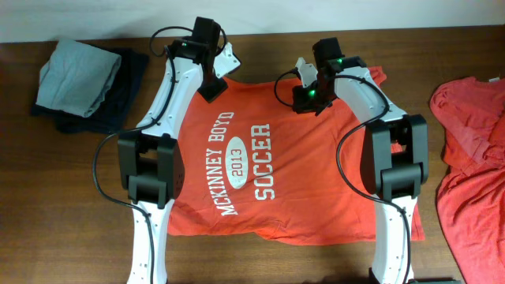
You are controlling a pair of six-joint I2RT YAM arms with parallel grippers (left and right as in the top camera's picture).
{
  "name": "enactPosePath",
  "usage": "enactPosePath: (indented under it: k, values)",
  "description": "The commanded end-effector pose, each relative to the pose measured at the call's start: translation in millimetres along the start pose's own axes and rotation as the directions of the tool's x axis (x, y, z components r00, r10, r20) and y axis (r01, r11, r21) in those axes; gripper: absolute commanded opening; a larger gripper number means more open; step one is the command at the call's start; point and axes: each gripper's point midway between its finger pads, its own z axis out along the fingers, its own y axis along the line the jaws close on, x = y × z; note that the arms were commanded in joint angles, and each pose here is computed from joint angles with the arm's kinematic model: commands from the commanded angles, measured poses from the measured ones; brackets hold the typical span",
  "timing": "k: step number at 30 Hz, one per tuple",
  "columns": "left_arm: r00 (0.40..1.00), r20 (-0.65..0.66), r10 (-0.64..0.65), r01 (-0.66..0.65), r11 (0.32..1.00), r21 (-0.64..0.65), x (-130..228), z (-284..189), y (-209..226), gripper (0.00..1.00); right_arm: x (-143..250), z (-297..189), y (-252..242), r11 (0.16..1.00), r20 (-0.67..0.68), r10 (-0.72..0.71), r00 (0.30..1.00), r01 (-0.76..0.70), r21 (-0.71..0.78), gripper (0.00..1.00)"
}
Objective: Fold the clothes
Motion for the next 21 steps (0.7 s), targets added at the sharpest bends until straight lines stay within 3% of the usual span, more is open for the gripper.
enactPosePath:
  k: [1,21]
  values:
    - [0.994,0.012,0.111,-0.111,0.994,0.012,-2,7,-1,0.58,5,7,-4,1.0,-0.016,0.016,1.0,-0.016,0.005,0.04]
    - [0.99,0.031,0.136,-0.136,0.991,-0.006,-9,51,0,0.56,12,18,-8,1.0,-0.017,0.017,1.0,-0.016,0.005,0.04]
